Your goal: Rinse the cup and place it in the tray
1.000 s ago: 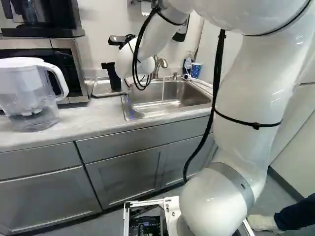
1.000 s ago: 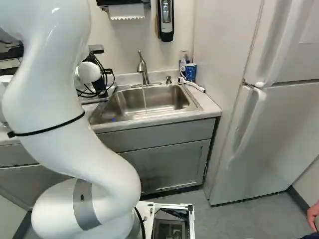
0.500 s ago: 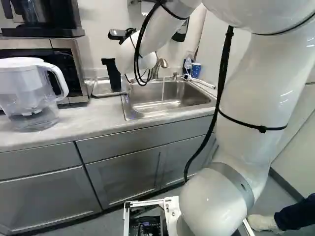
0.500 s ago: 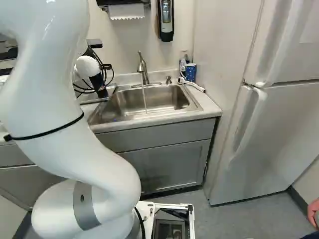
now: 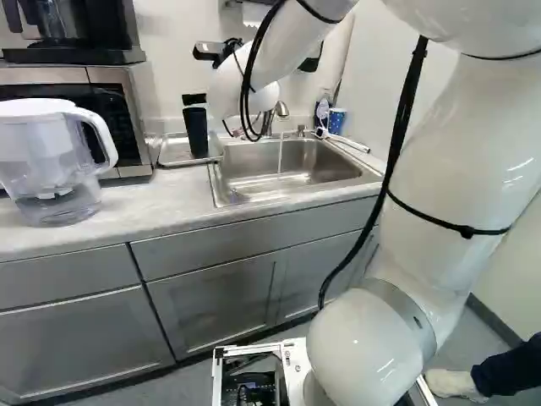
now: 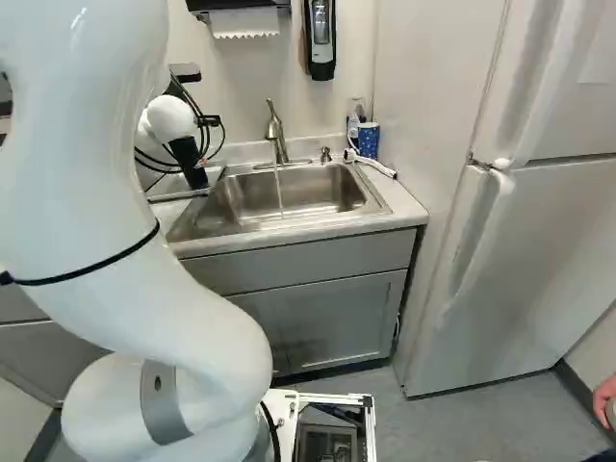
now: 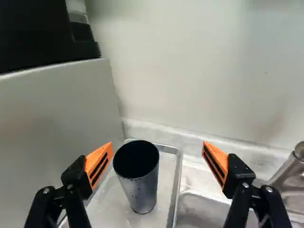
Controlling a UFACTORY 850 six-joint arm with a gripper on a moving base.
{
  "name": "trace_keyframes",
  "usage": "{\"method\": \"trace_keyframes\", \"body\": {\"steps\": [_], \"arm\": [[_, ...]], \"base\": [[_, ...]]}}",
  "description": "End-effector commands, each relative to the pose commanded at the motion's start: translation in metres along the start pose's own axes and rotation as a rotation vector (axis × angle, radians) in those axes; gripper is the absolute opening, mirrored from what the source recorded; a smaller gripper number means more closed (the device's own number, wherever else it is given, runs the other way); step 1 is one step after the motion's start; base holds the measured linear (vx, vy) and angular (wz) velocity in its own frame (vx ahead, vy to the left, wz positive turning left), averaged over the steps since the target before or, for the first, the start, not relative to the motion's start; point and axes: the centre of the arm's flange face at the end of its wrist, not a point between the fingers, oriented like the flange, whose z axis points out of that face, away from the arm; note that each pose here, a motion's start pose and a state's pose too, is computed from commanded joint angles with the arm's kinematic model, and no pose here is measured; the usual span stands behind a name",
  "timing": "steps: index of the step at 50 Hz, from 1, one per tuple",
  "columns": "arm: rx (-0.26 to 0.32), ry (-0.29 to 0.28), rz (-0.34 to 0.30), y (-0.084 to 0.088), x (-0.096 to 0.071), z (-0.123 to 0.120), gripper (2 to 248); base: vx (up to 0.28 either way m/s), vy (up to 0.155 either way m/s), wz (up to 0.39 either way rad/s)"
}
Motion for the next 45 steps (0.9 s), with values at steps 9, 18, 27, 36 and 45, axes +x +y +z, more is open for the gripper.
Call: {"method": "trace_keyframes", "body": {"steps": [9,18,27,36,45], "arm": [[-0.022,0.000,-0.009,0.011,0.006,-0.012,247],[-0.044,0.000,-0.017,0.023,0.012,-0.023,247],[-0.070,-0.001,-0.026,0.036,0.019,-0.032,247],[-0.097,-0.003,-0.034,0.049,0.025,-0.038,247],[-0.126,-0.008,-0.042,0.064,0.033,-0.042,247]], "base": [[0.000,0.000,0.000],[0.000,0.000,0.000],[0.000,0.000,0.000],[0.000,0.000,0.000],[0.000,0.000,0.000]]}}
